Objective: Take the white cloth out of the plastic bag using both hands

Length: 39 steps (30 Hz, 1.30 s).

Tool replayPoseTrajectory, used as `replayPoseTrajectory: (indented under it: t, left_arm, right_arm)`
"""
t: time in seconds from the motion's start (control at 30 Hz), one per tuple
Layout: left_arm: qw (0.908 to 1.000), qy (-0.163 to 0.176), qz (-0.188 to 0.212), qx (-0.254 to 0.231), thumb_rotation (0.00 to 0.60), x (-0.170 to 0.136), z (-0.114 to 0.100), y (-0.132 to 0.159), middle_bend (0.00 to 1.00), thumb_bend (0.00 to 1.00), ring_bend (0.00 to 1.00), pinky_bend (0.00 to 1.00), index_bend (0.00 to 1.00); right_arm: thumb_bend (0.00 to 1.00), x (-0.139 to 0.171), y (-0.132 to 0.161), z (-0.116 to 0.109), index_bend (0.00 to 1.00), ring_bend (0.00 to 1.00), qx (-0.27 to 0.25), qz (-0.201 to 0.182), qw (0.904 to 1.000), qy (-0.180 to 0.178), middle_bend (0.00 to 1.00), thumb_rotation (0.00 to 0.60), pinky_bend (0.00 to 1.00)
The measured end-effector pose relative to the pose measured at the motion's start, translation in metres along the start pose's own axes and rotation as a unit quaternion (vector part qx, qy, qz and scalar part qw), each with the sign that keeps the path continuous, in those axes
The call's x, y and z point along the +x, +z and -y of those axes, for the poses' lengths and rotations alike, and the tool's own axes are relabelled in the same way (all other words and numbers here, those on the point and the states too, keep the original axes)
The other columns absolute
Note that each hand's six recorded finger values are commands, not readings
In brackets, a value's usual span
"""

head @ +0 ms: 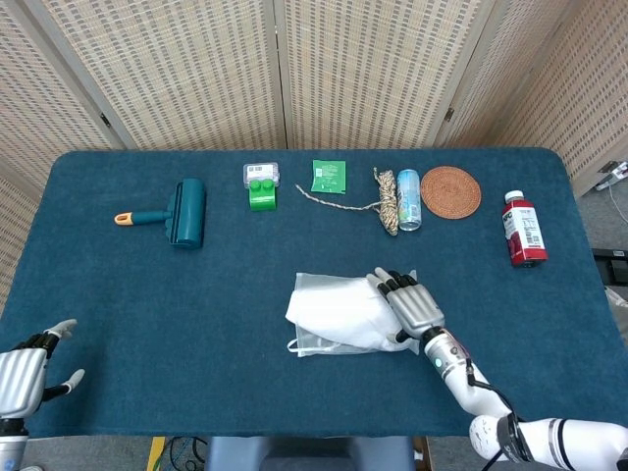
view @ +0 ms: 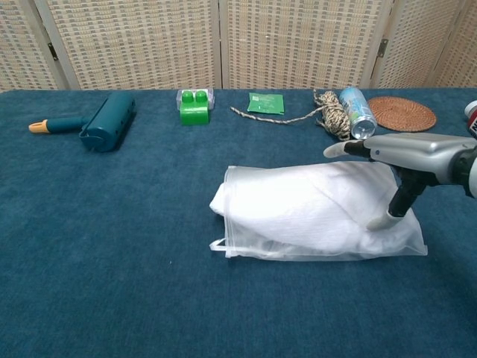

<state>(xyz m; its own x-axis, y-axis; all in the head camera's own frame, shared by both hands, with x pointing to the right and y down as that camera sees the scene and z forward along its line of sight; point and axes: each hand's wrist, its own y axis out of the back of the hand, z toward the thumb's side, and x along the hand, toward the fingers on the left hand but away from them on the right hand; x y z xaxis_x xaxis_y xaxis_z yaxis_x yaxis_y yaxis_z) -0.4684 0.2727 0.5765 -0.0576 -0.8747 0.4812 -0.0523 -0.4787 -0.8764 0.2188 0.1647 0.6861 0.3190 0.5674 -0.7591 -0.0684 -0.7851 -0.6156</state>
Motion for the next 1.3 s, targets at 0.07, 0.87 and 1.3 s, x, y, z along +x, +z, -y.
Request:
replayPoseTrajectory:
  t: [0.07, 0.87, 1.3]
  left_arm:
    - [1.0000, 0.000, 0.001, 0.000, 0.600, 0.000, 0.001, 0.001, 0.35, 0.19, 0.38, 0.50, 0.22]
    - [1.0000, -0.006, -0.001, -0.005, 0.600, -0.002, 0.006, 0.000, 0.35, 0.19, 0.38, 0.53, 0.23]
    - [1.0000, -0.004, 0.002, -0.005, 0.600, 0.000, 0.005, 0.003, 0.35, 0.19, 0.38, 0.55, 0.24]
  right_arm:
    - [0.00, -0.003, 0.000, 0.002, 0.00, 0.00, 0.000, 0.003, 1.0000, 0.006, 0.00, 0.600, 0.13]
    - [0.02, -0.028, 0.022, 0.011, 0.34, 0.49, 0.031, -0.011, 0.9990, 0.031, 0.51, 0.600, 0.57]
    - [0.39, -0.032, 0.024, -0.006, 0.49, 0.60, 0.051, -0.037, 0.9968, -0.050, 0.62, 0.600, 0.67]
